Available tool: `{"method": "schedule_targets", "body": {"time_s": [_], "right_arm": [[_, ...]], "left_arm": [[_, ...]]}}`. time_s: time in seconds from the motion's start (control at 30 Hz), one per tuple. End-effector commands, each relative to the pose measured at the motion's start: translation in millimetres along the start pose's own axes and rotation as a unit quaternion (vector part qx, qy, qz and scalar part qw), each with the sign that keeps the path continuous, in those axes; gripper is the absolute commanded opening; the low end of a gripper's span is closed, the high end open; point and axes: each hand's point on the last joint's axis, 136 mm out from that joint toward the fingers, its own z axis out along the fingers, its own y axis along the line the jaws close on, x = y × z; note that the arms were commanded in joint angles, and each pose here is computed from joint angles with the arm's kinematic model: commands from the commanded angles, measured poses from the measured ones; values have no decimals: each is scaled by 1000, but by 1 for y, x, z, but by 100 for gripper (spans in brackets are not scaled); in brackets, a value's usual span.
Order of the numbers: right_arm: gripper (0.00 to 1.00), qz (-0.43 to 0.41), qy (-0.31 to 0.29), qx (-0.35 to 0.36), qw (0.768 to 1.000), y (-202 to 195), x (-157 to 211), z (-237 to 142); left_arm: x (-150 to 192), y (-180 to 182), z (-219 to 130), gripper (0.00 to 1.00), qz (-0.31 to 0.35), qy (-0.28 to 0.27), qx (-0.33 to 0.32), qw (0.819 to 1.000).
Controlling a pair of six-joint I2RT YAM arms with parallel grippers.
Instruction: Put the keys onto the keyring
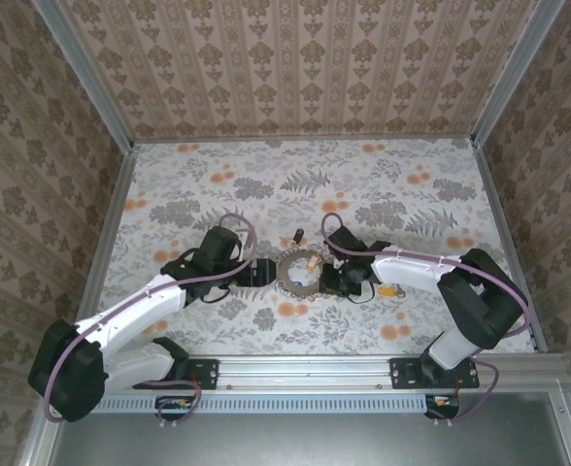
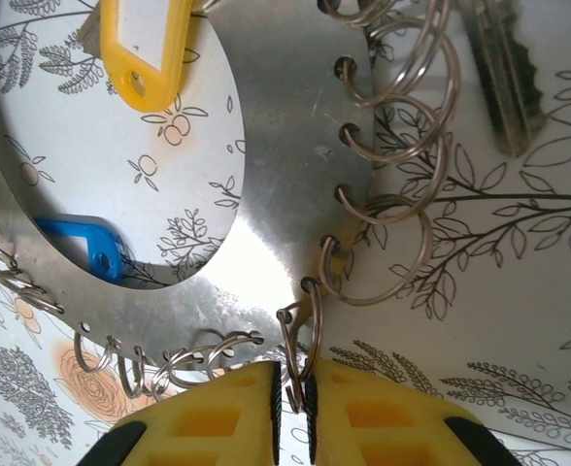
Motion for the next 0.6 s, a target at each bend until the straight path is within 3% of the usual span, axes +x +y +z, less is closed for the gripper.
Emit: {"method": "schedule_targets", "body": {"time_s": [0.0,0.2,0.33,0.47,0.57], "right_arm": [[13,10,-3,18,1000,-7,4,-6],[0,0,-18,15,1000,-3,-1,-13],[0,-32,-36,8,999,6,-6,-28],[0,-149,-54,6,987,25,-17,-58],[0,-261,-79,1,962,37,-20,-85]], "left_arm": [[-9,-8,-2,92,17,-9,7,1000],[-12,-19,-3,92,42,-12,32,999],[-22,-42,-12,92,83,-27,80,993],[-34,-71,-29,93,156,-52,137,977],[-44,-94,-45,93,229,-80,179,953]]}}
